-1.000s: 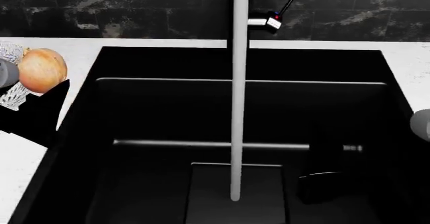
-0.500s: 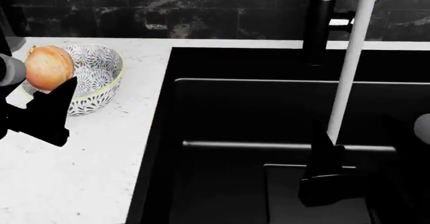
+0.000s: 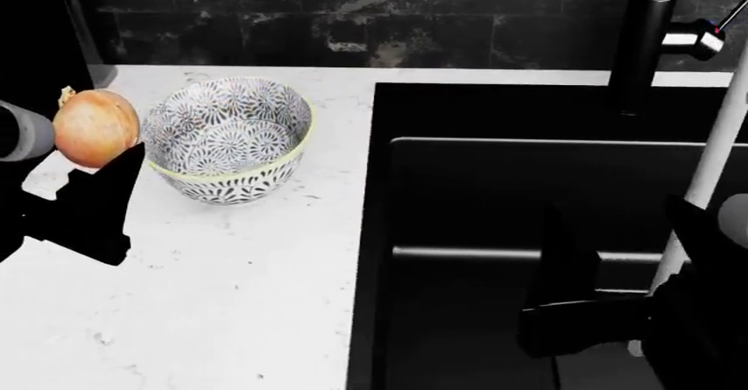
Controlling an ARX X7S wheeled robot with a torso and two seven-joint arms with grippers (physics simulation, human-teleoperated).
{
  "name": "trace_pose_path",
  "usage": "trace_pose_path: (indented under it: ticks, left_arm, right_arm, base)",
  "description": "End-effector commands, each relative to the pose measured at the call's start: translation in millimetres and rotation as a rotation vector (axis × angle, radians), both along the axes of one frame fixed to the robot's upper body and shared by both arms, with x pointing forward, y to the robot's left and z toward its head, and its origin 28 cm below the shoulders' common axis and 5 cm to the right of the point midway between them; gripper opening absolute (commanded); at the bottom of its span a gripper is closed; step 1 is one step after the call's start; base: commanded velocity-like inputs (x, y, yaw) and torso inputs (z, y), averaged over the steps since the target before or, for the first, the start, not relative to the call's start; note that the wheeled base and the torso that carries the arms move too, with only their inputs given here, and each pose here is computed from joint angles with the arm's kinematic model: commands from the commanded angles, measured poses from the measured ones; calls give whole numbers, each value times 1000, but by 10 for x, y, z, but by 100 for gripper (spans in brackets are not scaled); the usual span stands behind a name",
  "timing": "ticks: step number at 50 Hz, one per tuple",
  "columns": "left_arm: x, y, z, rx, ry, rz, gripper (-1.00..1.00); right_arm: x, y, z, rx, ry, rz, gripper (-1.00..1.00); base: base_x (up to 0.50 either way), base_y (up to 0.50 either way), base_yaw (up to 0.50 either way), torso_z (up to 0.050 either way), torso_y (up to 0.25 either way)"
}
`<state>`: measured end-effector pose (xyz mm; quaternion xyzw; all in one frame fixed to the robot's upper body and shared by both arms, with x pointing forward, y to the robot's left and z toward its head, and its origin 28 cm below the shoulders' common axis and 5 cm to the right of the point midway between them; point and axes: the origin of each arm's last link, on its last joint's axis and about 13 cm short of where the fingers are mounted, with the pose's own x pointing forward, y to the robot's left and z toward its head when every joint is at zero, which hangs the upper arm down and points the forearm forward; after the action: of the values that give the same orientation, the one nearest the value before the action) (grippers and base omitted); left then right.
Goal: Pick the broccolis and asparaguss from the sink and place them in one bowl. Place the onion in the other bowl. Then turn off the sink faucet.
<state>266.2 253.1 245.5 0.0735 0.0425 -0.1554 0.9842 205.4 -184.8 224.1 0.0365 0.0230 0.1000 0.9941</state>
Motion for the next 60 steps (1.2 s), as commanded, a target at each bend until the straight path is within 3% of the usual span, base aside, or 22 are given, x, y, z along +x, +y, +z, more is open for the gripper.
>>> trace_pose_path:
  ticks: [1, 8, 17, 32, 60]
  left_arm:
    - [-2, 1, -9, -8, -4, 14, -100]
    - [1, 29, -5, -9, -4, 15, -100]
    - [-19, 95, -5, -14, 1, 9, -100]
    - [-5, 12, -8, -15, -3, 10, -100]
    - [19, -114, -47, -25, 24, -30, -100]
  right_arm:
    - [14, 16, -2, -6, 2, 6, 100]
    - [25, 17, -4, 1, -2, 8, 100]
    - [-2, 5, -21, 10, -4, -7, 100]
    - [-5, -14, -63, -2, -14, -6, 100]
    - [-18, -25, -48, 1, -18, -10, 100]
  base:
    - [-4, 500, 0, 0, 0]
    - [-4, 500, 0, 0, 0]
    - [0, 33, 0, 0, 0]
    - [0, 0, 0, 0, 0]
    - [217, 2, 0, 0, 1]
